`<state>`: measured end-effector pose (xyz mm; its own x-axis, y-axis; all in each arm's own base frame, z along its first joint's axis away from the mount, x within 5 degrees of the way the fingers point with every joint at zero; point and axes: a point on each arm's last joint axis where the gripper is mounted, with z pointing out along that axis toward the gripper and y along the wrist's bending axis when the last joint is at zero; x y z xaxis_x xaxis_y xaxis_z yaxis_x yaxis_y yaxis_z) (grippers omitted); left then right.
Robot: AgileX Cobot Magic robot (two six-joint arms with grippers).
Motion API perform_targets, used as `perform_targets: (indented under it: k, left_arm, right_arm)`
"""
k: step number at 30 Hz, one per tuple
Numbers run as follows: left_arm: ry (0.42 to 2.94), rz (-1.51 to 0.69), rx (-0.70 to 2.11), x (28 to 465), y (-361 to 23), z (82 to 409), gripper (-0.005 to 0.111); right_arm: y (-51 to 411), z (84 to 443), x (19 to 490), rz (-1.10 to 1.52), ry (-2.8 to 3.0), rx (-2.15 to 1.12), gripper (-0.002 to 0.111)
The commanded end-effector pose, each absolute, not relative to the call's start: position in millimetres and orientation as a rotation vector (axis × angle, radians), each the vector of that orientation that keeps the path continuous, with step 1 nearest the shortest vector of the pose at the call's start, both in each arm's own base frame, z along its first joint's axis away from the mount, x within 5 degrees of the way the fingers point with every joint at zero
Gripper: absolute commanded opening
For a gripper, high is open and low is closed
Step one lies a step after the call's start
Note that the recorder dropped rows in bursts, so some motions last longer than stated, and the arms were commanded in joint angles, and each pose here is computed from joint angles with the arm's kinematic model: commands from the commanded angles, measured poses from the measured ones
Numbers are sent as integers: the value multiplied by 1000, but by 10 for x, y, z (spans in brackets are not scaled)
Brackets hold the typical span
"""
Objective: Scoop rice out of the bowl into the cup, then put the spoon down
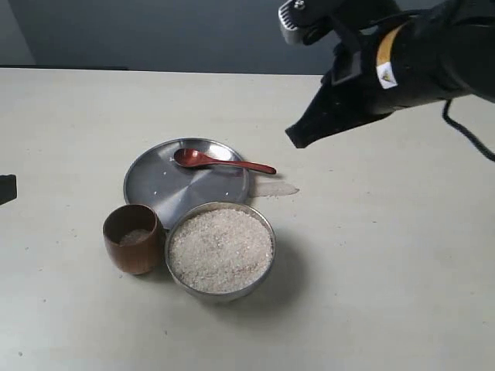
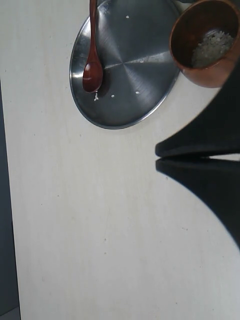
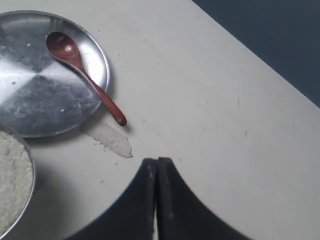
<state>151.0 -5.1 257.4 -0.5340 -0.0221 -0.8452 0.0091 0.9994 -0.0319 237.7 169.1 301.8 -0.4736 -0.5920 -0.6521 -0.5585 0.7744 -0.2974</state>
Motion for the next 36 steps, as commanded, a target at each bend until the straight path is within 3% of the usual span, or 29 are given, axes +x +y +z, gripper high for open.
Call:
perform_targets:
  k: [1,6,19,36]
  left_arm:
    - [2119,-37,-1,1528,-55,2604,0]
    - [2119,-37,-1,1528,-55,2604,0]
    - [2121,-37,-1,1527,-55,2602,0]
    - [2121,-37,-1,1527,-55,2602,0]
  right_arm:
    - [1463,3094,2101,-4,2161,-802,0]
    - [1224,3093,1794,53,2117,-753,0]
    - [703,2672,1023,286,2012,-641,0]
    - [644,2597,966,270,2109,-621,0]
